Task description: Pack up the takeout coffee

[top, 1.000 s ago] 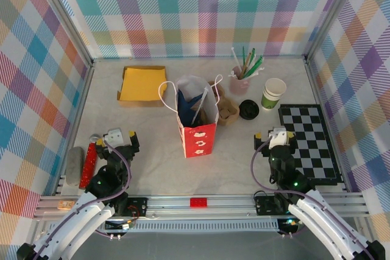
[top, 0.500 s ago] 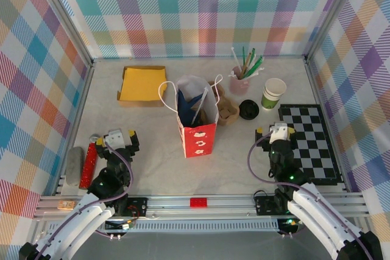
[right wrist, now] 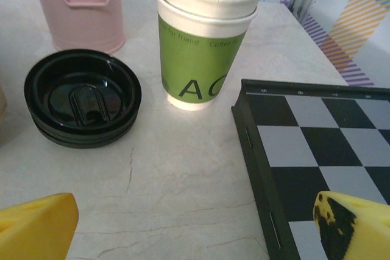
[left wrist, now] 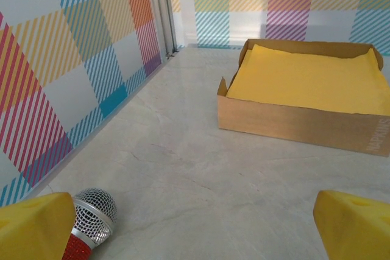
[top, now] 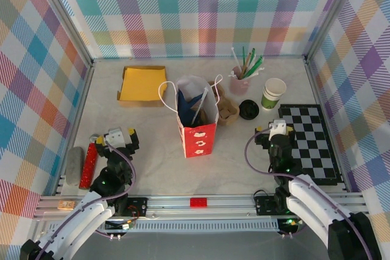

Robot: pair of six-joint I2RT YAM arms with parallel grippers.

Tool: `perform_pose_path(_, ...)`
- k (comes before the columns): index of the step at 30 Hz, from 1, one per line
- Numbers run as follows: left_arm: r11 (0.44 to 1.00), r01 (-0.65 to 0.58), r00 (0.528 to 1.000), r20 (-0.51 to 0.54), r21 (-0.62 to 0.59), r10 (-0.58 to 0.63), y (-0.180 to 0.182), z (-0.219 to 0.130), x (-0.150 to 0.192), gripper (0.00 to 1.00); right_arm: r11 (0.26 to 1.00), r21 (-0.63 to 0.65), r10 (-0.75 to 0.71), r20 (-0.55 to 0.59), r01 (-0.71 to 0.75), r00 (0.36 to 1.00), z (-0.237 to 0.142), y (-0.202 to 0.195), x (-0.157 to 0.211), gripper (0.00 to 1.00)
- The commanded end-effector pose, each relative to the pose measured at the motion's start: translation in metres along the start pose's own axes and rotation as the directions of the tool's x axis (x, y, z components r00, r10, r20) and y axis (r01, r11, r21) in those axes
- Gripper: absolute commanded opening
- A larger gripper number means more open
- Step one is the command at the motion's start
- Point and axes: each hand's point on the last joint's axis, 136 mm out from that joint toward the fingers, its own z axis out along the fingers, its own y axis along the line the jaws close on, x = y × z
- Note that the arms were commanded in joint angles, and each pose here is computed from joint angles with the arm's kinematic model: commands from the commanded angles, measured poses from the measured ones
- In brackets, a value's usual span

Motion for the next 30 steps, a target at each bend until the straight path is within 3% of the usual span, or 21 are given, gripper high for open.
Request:
perform_pose_path(1,1.000,0.023,0.999,0.024,-0.002,-0.023,-0.002,0.005,-0.006,1.00,0.998,-0.020,0.054,0.089,-0.053,0.995,0.002,0.002,-0.030,0.99)
perform_pose_path(30,0.996,0.094,0.995,-0.011,-0.006,-0.094,-0.003,0.042,0.000,1.00,0.998,-0.010,0.055,0.092,-0.055,0.994,0.026,0.001,-0.035,0.99)
